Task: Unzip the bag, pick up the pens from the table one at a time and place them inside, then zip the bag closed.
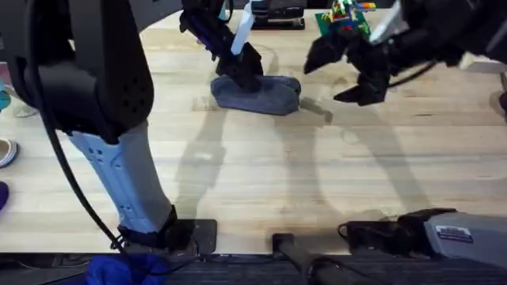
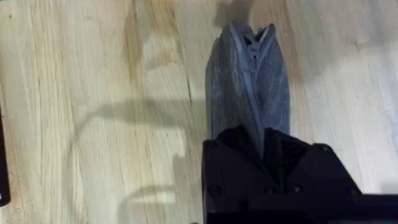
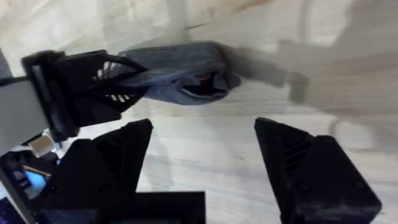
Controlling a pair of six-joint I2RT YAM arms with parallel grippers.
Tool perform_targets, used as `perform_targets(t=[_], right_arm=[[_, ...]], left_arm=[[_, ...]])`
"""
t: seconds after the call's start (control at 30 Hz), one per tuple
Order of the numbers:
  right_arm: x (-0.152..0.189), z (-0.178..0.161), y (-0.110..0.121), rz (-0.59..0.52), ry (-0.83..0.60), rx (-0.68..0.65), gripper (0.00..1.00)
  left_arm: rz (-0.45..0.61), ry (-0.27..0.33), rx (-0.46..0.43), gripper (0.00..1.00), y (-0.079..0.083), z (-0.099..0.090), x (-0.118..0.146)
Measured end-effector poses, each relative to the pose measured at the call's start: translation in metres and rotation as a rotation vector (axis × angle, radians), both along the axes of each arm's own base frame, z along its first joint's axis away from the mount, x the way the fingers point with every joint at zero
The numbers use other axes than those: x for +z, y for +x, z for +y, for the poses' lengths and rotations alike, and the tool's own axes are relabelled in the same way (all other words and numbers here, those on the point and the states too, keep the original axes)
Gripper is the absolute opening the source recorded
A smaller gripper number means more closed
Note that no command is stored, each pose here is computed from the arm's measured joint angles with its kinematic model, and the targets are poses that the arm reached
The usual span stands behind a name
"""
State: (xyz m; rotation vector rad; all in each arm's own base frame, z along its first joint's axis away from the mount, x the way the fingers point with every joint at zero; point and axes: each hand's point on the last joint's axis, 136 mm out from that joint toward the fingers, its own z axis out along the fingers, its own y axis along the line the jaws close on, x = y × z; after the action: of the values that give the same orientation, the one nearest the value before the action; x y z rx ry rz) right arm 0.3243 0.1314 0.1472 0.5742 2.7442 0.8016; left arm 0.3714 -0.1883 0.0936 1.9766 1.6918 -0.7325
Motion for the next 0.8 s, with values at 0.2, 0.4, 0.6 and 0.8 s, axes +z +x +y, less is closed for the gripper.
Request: perform_targets(t=[0.2,0.4,0.6,0.8], right_arm=[[0.015,-0.021,-0.005,-0.156,0.085,-0.073,0.992],[0.023,-0.018,-0.006,-0.341,0.212,-0.118,0.992],[-0.001,-0.012,-0.009,-0.367,0.327,-0.158,0.993],[-0.004,-0.008,-0.011,-0.375,0.381,-0.171,0.993]], left_arm=[[0.0,0.0,0.0,0.04,0.0,0.0,0.0],[0.0,-0.001,0.001,0.041,0.0,0.0,0.0],[0.0,-0.001,0.001,0.041,0.0,0.0,0.0],[-0.001,-0.002,0.001,0.041,0.0,0.0,0.0]])
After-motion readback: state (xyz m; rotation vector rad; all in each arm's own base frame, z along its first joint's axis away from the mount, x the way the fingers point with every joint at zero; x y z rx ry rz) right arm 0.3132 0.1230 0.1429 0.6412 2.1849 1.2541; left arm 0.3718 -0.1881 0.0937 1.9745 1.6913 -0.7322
